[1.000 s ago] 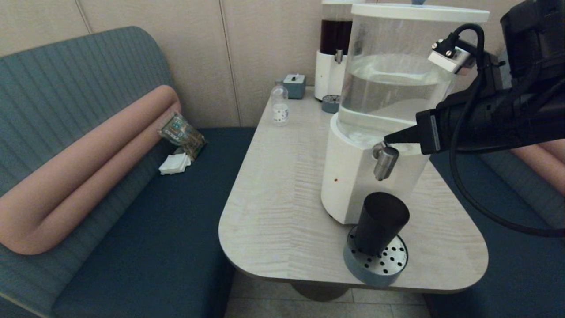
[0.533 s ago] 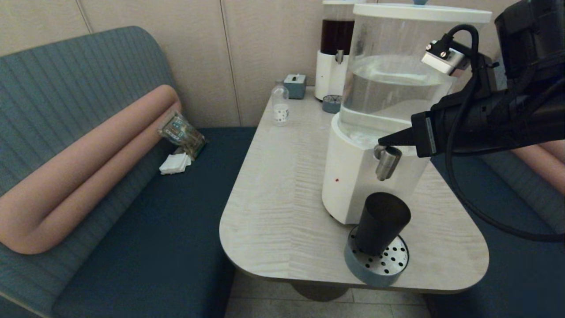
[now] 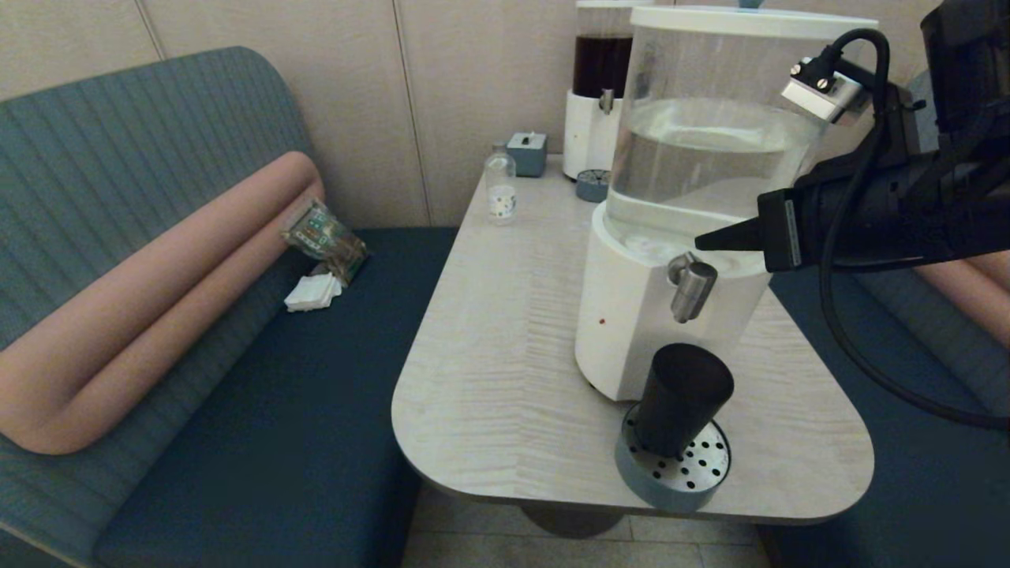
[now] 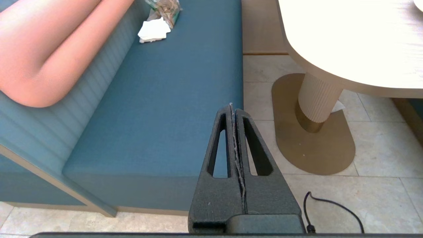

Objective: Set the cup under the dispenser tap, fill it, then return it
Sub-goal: Turn on the faucet

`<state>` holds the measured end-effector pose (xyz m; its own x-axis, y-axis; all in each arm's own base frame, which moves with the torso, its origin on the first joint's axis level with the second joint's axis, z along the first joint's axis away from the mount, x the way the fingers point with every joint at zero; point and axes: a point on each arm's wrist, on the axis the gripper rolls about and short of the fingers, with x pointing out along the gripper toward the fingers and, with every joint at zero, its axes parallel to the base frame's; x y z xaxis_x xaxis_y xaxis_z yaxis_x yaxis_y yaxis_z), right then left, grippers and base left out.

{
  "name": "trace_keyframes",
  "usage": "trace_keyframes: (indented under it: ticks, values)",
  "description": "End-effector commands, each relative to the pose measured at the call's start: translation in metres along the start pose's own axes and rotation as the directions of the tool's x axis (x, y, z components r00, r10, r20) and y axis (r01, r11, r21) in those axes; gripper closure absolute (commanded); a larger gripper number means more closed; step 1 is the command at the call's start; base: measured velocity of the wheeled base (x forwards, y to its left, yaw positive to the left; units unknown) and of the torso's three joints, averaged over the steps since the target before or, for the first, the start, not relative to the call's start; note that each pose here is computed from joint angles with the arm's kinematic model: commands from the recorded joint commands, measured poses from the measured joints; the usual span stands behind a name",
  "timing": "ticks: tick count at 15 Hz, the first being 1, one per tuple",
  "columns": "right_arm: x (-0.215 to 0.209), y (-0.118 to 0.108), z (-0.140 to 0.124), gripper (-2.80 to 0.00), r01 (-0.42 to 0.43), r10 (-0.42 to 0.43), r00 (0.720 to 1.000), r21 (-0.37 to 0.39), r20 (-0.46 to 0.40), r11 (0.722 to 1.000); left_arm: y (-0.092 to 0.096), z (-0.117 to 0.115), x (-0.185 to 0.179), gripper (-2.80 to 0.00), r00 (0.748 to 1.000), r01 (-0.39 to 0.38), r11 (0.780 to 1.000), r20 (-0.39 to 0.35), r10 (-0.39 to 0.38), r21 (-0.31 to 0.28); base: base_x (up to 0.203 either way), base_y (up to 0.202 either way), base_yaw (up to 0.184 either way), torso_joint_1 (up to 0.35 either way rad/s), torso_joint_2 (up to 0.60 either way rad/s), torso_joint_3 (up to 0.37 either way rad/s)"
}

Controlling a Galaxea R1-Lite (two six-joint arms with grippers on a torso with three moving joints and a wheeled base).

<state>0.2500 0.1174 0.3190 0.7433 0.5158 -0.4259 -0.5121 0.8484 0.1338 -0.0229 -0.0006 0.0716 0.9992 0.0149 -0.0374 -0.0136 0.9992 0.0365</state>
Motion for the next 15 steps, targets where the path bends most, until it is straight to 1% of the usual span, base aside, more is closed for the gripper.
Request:
trace_keyframes:
  ticks: [1,5,11,15]
  values:
    - [-0.003,0.0,0.0,0.0,0.01,-0.01,1.0,0.002,0.004,1.0,0.0,0.0,0.0,0.0,1.0,0.0,1.0,-0.002,0.0,0.0,0.0,0.0,0.0,0.0,0.0,0.0]
    - [0.005,-0.004,-0.003,0.0,0.049,-0.049,0.999,0.009,-0.02,0.999,0.0,0.0,0.0,0.0,1.0,0.0,1.0,-0.001,0.0,0.0,0.0,0.0,0.0,0.0,0.0,0.0]
    - [0.016,-0.006,-0.006,0.0,0.049,-0.049,0.998,0.013,-0.048,0.999,0.0,0.0,0.0,0.0,1.0,0.0,1.0,-0.002,0.0,0.0,0.0,0.0,0.0,0.0,0.0,0.0]
    - [0.018,-0.005,-0.005,0.0,0.042,-0.042,0.998,0.008,-0.047,0.999,0.0,0.0,0.0,0.0,1.0,0.0,1.0,-0.001,0.0,0.0,0.0,0.0,0.0,0.0,0.0,0.0]
